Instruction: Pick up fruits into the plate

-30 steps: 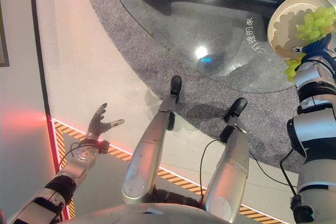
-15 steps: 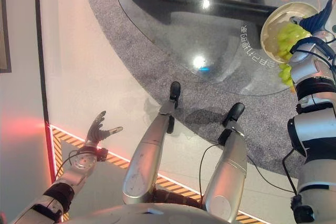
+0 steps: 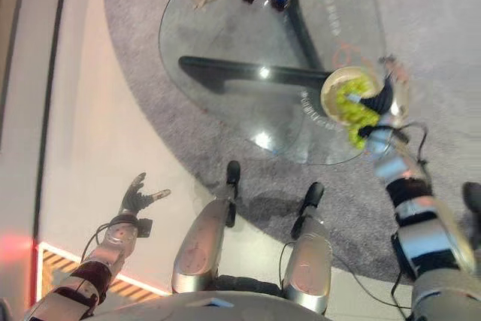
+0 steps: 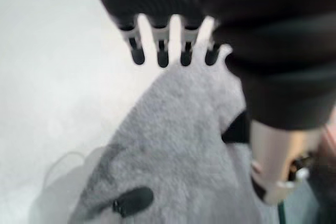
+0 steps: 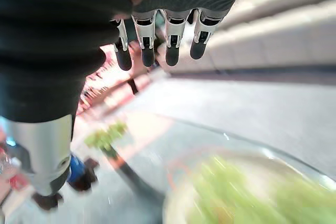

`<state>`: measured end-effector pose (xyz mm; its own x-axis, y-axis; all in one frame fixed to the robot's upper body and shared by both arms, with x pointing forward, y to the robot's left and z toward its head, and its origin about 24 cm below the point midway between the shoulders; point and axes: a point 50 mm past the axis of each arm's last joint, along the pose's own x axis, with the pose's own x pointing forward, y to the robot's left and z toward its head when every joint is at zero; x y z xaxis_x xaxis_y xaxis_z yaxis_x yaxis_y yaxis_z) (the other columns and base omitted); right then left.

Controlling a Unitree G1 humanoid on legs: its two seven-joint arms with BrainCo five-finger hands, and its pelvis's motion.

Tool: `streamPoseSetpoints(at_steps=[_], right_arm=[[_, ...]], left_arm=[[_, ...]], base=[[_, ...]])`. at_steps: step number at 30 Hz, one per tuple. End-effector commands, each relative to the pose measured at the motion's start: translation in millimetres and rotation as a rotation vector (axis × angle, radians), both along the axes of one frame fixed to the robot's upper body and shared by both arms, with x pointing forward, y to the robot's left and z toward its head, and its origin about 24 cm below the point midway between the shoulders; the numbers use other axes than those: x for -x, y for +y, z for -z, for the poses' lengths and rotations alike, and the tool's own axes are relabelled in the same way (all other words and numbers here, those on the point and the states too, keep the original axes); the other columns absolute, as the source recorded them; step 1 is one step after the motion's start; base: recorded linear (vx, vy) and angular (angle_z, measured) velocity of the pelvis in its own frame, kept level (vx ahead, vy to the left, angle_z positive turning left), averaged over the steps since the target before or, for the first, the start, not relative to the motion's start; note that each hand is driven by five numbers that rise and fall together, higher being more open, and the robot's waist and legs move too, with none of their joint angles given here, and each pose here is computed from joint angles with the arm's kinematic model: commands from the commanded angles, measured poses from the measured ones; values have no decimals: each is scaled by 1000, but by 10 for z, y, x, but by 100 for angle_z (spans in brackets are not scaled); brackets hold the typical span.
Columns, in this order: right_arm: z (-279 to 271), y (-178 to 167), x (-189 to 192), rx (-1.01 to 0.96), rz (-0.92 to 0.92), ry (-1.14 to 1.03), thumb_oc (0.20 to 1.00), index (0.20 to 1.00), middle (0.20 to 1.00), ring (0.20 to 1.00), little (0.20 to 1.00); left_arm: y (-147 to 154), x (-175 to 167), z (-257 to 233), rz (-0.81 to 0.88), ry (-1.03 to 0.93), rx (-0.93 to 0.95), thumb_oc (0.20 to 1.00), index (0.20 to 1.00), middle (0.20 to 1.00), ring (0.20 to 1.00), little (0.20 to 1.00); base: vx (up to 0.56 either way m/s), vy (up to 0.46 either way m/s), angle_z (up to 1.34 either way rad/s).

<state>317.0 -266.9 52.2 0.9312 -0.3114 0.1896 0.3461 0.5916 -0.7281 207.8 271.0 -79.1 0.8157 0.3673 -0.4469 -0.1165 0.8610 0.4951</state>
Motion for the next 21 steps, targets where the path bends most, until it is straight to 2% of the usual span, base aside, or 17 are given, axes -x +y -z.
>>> streamPoseSetpoints(at_steps=[1,4,8,9,11,14,17,18,21], right_arm=[[107,-87,142,-51,-39,40,1000,1000,1000,1000,1000],[659,68,547,-129,-59,227,1000,1000,1000,1000,1000],[1020,144,848,-202,-47,397,1000,1000,1000,1000,1000],[1209,148,1011,-254,-24,500,1000,1000,1000,1000,1000],[1292,161,1086,-271,-25,549,1000,1000,1000,1000,1000],[1665,193,1467,-365,26,783,1000,1000,1000,1000,1000],[1817,170,1675,-418,81,895,1000,1000,1000,1000,1000],[1942,142,1877,-514,156,1023,1000,1000,1000,1000,1000],[2018,127,2028,-594,229,1112,1000,1000,1000,1000,1000]], left_arm=[[-58,246,232,47,151,-15,1000,1000,1000,1000,1000],[-96,475,385,54,251,-3,1000,1000,1000,1000,1000],[-112,605,475,62,328,7,1000,1000,1000,1000,1000],[-125,684,531,20,360,33,1000,1000,1000,1000,1000],[-127,722,554,-4,371,44,1000,1000,1000,1000,1000],[-124,862,626,-32,440,40,1000,1000,1000,1000,1000],[-111,903,646,-5,482,12,1000,1000,1000,1000,1000],[-89,936,662,-3,517,8,1000,1000,1000,1000,1000],[-89,950,675,-12,540,14,1000,1000,1000,1000,1000]], base=[[119,0,-14],[142,14,-11],[53,-4,-21],[38,-15,-11],[56,-15,-10],[77,-24,-16],[55,-25,-7],[61,-21,-9],[49,-4,-7]])
